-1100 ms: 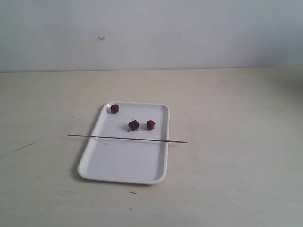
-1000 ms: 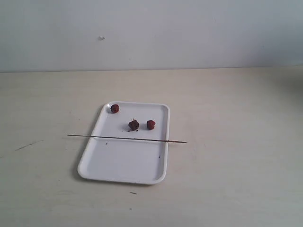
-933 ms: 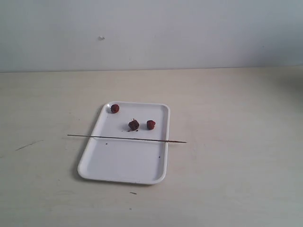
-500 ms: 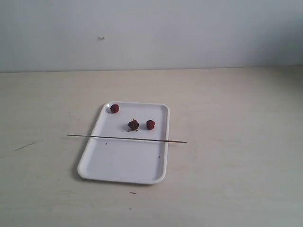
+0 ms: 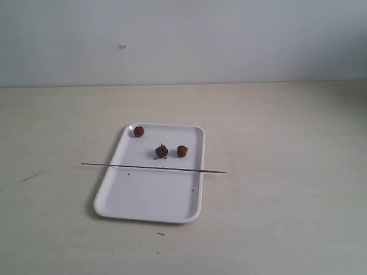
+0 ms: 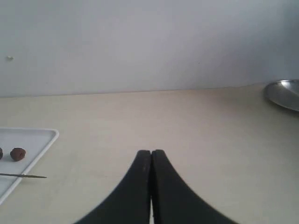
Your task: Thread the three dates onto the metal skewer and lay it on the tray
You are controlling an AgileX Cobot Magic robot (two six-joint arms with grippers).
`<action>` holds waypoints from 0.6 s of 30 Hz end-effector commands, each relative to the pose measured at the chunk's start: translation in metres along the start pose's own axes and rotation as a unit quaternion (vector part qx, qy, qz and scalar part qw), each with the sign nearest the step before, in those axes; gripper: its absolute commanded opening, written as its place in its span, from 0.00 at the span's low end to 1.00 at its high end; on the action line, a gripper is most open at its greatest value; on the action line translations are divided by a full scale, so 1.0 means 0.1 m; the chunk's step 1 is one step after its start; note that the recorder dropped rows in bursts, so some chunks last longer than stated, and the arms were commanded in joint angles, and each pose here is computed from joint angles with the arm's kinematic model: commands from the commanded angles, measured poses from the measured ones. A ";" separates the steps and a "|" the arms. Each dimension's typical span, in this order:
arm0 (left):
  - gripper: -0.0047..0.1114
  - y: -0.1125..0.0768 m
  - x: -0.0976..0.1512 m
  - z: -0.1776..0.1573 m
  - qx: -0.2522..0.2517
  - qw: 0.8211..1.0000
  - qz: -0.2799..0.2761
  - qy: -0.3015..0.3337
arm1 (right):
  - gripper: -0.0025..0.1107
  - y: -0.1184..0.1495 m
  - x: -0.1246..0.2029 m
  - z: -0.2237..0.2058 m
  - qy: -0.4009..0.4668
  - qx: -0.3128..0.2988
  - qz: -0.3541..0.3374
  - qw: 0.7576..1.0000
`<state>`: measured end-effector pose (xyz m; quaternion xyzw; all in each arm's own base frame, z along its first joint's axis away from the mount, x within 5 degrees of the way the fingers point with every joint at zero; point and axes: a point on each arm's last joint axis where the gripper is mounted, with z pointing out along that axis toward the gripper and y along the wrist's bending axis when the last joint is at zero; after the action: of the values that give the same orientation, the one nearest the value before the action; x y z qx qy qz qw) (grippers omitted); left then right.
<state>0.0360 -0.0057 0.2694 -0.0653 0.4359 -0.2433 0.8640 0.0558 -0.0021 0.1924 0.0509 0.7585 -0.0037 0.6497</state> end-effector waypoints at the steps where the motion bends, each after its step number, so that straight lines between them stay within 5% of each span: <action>1: 0.04 -0.01 -0.27 0.23 -0.053 0.998 0.026 -0.025 | 0.02 0.00 0.01 0.00 -0.002 0.002 -0.004 1.000; 6: 0.04 0.08 -0.17 0.82 -0.109 0.985 0.085 0.099 | 0.02 0.00 0.01 0.00 -0.002 0.002 -0.004 1.000; 9: 0.04 0.18 0.10 1.25 -0.121 0.956 0.138 0.228 | 0.02 0.00 0.01 0.00 -0.002 0.002 -0.004 1.000; 14: 0.04 0.47 0.93 1.88 -0.091 0.806 0.187 0.554 | 0.02 0.00 0.01 0.00 -0.002 0.002 -0.004 1.000; 15: 0.04 0.52 1.20 1.95 -0.050 0.734 0.194 0.649 | 0.02 0.00 0.01 0.00 -0.002 0.002 -0.004 1.000; 18: 0.04 0.56 1.57 2.07 0.022 0.652 0.208 0.728 | 0.02 0.00 0.01 0.00 -0.002 0.002 -0.004 1.000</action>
<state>0.2779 -0.0382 0.2847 0.1514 0.9053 -0.0314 0.3955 0.0558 -0.0021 0.1924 0.0509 0.7585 -0.0037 0.6497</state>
